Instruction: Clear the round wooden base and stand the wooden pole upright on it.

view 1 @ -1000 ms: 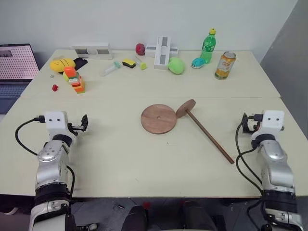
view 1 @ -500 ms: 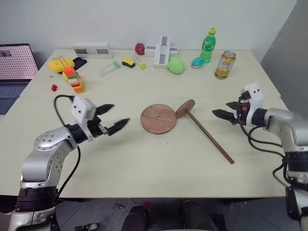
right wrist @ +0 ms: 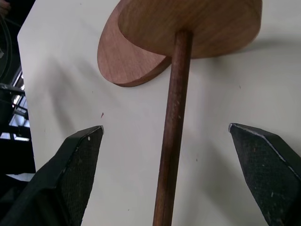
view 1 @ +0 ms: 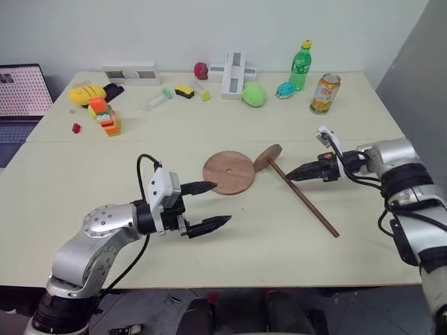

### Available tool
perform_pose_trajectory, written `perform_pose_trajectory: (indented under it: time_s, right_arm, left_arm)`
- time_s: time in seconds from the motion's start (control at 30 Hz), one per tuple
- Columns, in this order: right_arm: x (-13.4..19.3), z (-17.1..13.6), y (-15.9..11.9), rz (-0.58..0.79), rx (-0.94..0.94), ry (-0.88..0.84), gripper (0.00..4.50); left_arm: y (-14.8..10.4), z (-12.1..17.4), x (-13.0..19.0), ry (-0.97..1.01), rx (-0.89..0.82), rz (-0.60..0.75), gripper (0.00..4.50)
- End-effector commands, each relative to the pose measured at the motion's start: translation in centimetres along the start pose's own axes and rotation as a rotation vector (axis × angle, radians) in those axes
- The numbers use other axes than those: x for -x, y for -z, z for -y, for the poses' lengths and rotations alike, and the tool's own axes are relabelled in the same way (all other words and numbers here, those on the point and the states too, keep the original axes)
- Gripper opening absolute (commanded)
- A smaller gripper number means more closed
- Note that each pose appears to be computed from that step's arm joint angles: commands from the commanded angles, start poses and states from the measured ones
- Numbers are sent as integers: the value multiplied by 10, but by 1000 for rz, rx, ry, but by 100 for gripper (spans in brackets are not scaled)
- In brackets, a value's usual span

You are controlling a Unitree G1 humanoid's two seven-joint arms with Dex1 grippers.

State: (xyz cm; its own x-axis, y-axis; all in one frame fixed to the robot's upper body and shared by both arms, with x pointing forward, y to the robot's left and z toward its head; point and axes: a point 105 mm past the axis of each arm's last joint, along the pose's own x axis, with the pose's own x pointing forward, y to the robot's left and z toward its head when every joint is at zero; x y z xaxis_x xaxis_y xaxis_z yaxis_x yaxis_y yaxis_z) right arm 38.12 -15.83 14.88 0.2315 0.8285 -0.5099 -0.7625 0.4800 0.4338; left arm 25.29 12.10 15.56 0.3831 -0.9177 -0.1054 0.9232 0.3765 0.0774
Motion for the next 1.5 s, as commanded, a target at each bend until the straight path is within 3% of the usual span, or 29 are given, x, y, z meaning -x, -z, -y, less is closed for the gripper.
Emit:
perform_pose_trajectory:
  time_s: [0.03,0.9,1.1,1.27,1.4,1.5]
  right_arm:
    - [-2,-5,-5,-44,51,-44,449]
    - [-12,-7,14,-305,97,-65,449]
    - [-2,1,-13,-282,202,89,449]
    - [9,-3,-29,-289,125,196,449]
    - [2,-18,-47,-273,-39,304,449]
    - [1,-21,-53,-281,-37,370,449]
  left_arm:
    - [-11,5,5,-17,-49,24,450]
    - [-2,26,2,-6,-13,24,450]
    - [-3,23,6,-75,-7,35,450]
    - [-1,33,6,-69,23,37,450]
    - [0,36,-2,-41,38,51,450]
    - [0,35,-6,-35,37,54,450]
